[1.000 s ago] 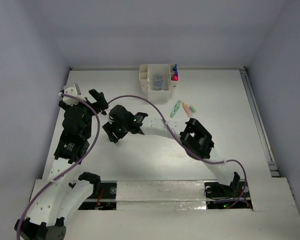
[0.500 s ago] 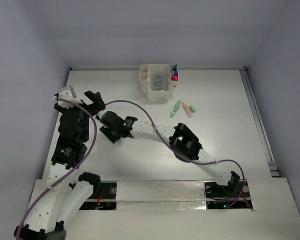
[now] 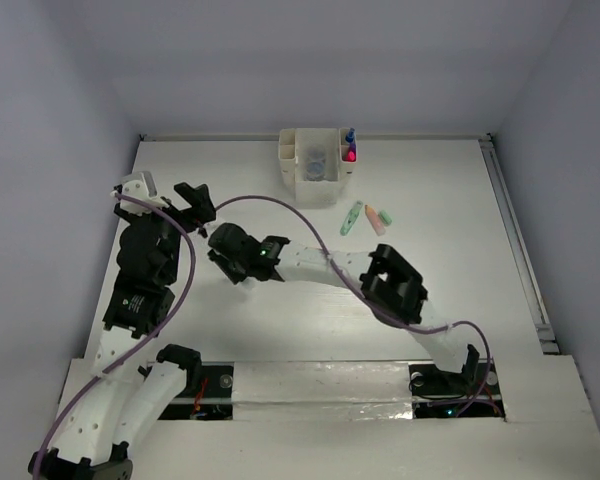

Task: Sort the stationery into containers
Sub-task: Pick up the pen from the center of the board.

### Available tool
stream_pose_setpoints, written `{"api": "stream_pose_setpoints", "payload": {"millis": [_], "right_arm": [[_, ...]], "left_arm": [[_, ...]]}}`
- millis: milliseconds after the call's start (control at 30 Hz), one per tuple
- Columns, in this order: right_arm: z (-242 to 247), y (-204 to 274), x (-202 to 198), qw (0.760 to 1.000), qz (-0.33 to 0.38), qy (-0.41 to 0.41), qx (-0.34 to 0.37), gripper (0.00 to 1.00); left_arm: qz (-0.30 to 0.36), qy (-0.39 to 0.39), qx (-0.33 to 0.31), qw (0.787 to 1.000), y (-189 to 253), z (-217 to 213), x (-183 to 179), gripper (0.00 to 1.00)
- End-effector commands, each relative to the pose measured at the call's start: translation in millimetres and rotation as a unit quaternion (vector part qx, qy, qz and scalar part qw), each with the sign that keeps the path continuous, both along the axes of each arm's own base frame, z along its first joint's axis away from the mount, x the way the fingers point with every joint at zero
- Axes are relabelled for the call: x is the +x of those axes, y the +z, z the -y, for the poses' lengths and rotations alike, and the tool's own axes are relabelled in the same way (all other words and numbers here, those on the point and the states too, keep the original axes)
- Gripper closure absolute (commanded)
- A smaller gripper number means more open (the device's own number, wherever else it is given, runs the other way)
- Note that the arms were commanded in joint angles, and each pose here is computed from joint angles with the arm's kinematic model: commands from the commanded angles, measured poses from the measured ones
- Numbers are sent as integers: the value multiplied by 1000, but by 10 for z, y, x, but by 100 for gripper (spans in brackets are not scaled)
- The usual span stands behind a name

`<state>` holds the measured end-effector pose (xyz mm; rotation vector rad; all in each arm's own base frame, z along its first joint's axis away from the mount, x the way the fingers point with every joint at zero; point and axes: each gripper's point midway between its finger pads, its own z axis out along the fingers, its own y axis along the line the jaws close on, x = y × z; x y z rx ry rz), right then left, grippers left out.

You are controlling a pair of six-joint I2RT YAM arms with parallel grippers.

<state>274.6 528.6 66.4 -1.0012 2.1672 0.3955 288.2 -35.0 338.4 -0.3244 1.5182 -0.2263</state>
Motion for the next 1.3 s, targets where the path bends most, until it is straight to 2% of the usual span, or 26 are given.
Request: {"api": "stream_pose_setpoints", "payload": {"millis": [0, 33, 67, 100, 133, 167, 267, 300, 433, 533, 600, 700, 800, 967, 1133, 1267], "right_arm": [[104, 1529, 280, 980, 74, -48, 178, 93], [191, 1686, 337, 974, 82, -56, 203, 93], [368, 1503, 326, 977, 74, -62, 190, 93], [531, 1814, 338, 969, 89, -68, 221, 93], [681, 1904, 467, 963, 99, -83, 236, 93], [810, 1828, 478, 965, 92, -86, 231, 92], [1127, 2120, 601, 952, 99, -107, 269, 92], [1216, 2034, 595, 953, 94, -113, 265, 92], [1334, 2191, 685, 943, 101, -127, 290, 92], [1326, 2254, 674, 937, 97, -132, 308, 93], [1310, 2294, 650, 933, 90, -132, 324, 93], [1294, 2333, 619, 928, 86, -128, 339, 93], [1291, 2332, 584, 927, 80, -124, 345, 93], [1289, 2284, 537, 926, 72, -118, 350, 93], [1287, 2267, 491, 926, 64, -113, 355, 93], [1288, 2283, 464, 923, 60, -110, 363, 93]], "left_arm": [[45, -56, -20, 997, 210, 199, -15, 1], [41, -72, -21, 996, 205, 259, -7, 1], [29, -110, -30, 993, 186, 407, -2, 1], [20, -133, -36, 990, 161, 501, -5, 1], [9, -165, -43, 985, 132, 622, -20, 2], [-12, -224, -50, 973, 61, 837, -69, 2], [-40, -302, -90, 948, -114, 1116, -218, 7], [-44, -310, -112, 943, -150, 1150, -257, 9], [-55, -362, -164, 916, -409, 1337, -427, 11], [-67, -396, -190, 896, -598, 1558, -506, 11], [-65, -407, -196, 890, -657, 1694, -515, 11], [-66, -410, -192, 889, -709, 1860, -499, 12], [-61, -390, -186, 900, -739, 1851, -386, 16], [-47, -372, -189, 907, -755, 1855, -238, 29], [-47, -364, -182, 912, -793, 1885, -120, 33], [-57, -366, -174, 912, -840, 1969, -33, 41]]}}
